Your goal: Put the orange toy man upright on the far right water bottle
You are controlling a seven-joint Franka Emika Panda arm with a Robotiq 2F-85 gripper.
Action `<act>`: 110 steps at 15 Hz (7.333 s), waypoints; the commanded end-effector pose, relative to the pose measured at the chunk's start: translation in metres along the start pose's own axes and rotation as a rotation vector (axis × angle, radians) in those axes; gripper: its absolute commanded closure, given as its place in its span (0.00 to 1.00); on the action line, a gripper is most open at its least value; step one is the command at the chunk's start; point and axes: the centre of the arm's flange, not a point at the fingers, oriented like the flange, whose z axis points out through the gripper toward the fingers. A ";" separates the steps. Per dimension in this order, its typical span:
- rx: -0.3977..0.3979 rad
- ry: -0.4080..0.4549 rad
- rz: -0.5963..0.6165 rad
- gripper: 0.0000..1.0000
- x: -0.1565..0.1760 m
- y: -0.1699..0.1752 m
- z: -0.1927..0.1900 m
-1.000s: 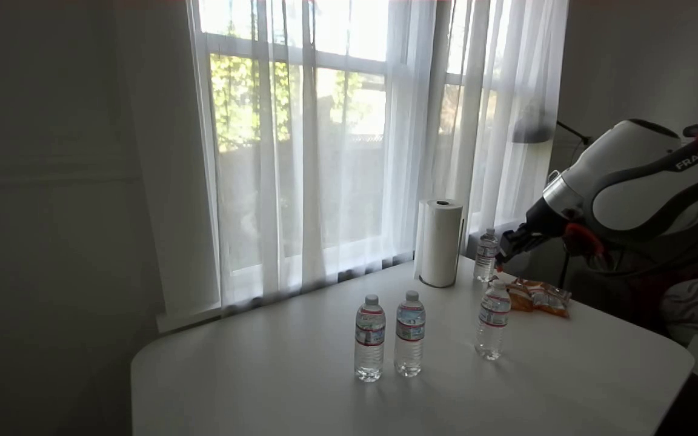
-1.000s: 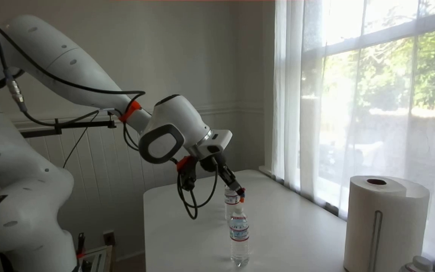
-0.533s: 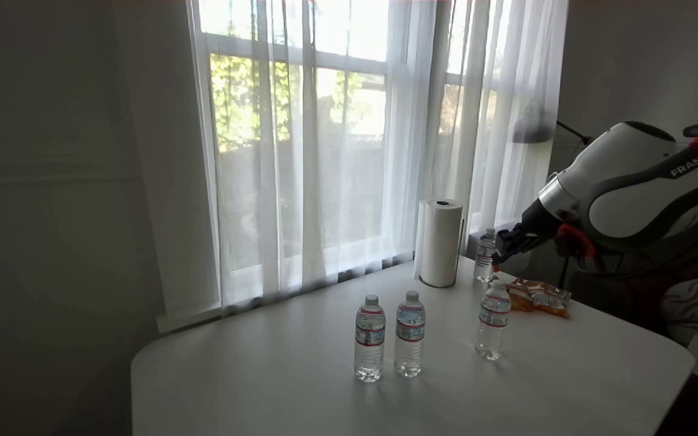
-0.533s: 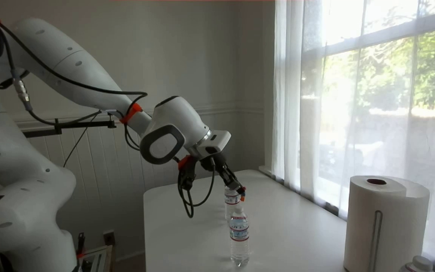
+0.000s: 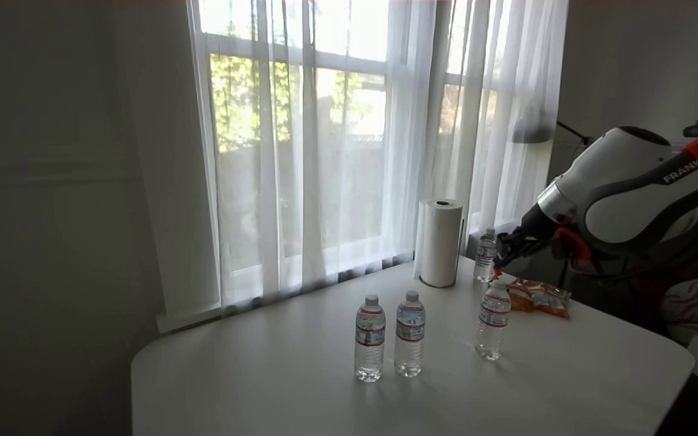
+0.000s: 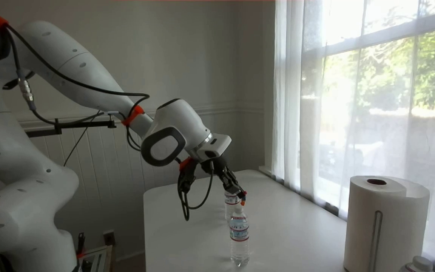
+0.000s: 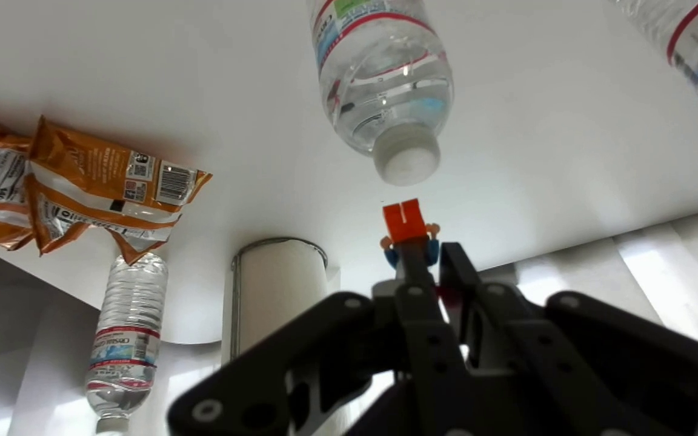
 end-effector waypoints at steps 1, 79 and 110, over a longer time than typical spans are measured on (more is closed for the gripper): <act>0.007 0.016 0.045 0.97 -0.030 0.000 -0.007; 0.612 0.044 -0.666 0.97 0.008 0.101 0.012; 0.667 0.061 -0.595 0.97 0.010 0.111 0.032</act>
